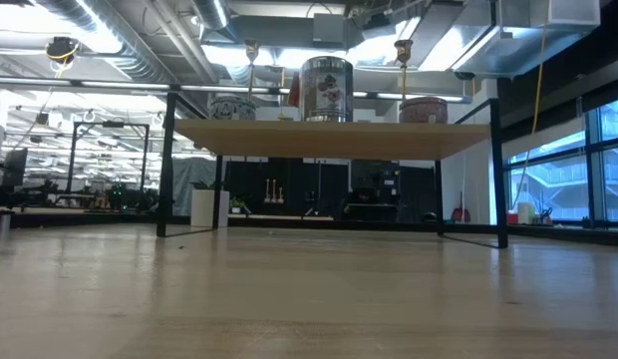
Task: Pick & Place candle stick holders
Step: Put the black candle holder on the shelf
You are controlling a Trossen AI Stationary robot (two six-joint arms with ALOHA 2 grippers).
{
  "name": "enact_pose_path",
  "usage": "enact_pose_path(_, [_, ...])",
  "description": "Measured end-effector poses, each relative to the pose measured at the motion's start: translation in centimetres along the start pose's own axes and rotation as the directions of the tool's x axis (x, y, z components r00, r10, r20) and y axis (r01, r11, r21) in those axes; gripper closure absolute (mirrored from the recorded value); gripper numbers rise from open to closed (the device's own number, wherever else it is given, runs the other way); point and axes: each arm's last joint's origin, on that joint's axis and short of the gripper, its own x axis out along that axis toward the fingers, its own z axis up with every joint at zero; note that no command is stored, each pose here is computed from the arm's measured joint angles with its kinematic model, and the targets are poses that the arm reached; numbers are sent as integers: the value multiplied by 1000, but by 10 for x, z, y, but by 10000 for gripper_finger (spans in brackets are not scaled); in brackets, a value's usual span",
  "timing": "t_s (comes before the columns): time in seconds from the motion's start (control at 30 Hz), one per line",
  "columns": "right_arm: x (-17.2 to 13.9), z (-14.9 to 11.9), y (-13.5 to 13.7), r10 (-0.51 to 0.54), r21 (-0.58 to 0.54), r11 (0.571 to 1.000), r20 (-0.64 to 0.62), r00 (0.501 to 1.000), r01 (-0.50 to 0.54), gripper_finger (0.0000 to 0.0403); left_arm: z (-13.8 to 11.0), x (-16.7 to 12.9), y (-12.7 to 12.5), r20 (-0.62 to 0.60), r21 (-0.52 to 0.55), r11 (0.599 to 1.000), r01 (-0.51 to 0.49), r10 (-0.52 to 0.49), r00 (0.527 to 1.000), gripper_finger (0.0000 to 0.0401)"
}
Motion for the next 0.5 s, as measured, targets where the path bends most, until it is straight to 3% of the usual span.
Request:
enact_pose_path(0.23, [0,1,-1,-2,0,1000,3,1000,2,391,-1,1,-1,-17,-57,998,6,-7,1000,297])
enact_pose_path(0.5, [0,1,-1,-3,0,1000,2,1000,3,391,-1,2,-3,-15,-120,993,17,-19,1000,360])
